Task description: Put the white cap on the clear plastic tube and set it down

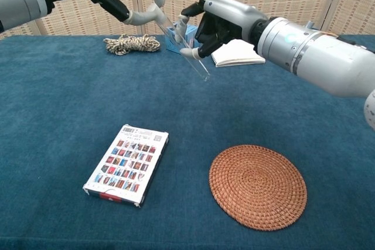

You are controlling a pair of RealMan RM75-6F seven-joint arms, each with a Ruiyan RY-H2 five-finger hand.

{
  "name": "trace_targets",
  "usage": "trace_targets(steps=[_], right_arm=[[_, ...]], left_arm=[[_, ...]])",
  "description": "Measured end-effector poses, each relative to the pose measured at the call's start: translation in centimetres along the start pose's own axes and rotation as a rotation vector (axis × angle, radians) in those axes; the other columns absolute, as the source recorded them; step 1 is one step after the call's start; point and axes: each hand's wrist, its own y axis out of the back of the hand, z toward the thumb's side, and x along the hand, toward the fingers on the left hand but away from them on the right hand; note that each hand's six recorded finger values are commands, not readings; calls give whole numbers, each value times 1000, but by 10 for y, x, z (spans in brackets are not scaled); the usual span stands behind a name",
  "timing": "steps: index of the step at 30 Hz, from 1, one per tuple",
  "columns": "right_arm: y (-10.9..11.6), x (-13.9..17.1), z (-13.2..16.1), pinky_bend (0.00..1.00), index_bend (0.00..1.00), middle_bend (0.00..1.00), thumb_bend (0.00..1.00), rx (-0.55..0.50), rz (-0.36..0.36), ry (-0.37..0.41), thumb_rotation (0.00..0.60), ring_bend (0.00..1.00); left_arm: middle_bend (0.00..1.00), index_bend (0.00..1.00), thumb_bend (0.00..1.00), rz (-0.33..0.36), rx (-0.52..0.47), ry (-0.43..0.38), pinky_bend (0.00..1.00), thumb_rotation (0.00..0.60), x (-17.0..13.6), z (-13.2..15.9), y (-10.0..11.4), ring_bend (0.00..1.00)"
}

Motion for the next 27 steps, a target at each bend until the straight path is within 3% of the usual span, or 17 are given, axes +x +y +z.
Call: trace_targets(steps=[21,24,27], right_arm=[[-4,-2,2,1000,903,1000,786,-31,1,-6,600,1000],[-4,-2,0,1000,903,1000,787,-25,6,-13,600,1000],[-4,-2,-2,1000,903,1000,790,-14,16,-22,600,1000]], left_arm=[[47,518,383,-15,0,0,0,600,2,2,-9,0],[46,371,381,-29,0,7,0,600,1,1,-11,0],[35,141,347,-45,-3,13,0,600,1,0,-12,0]])
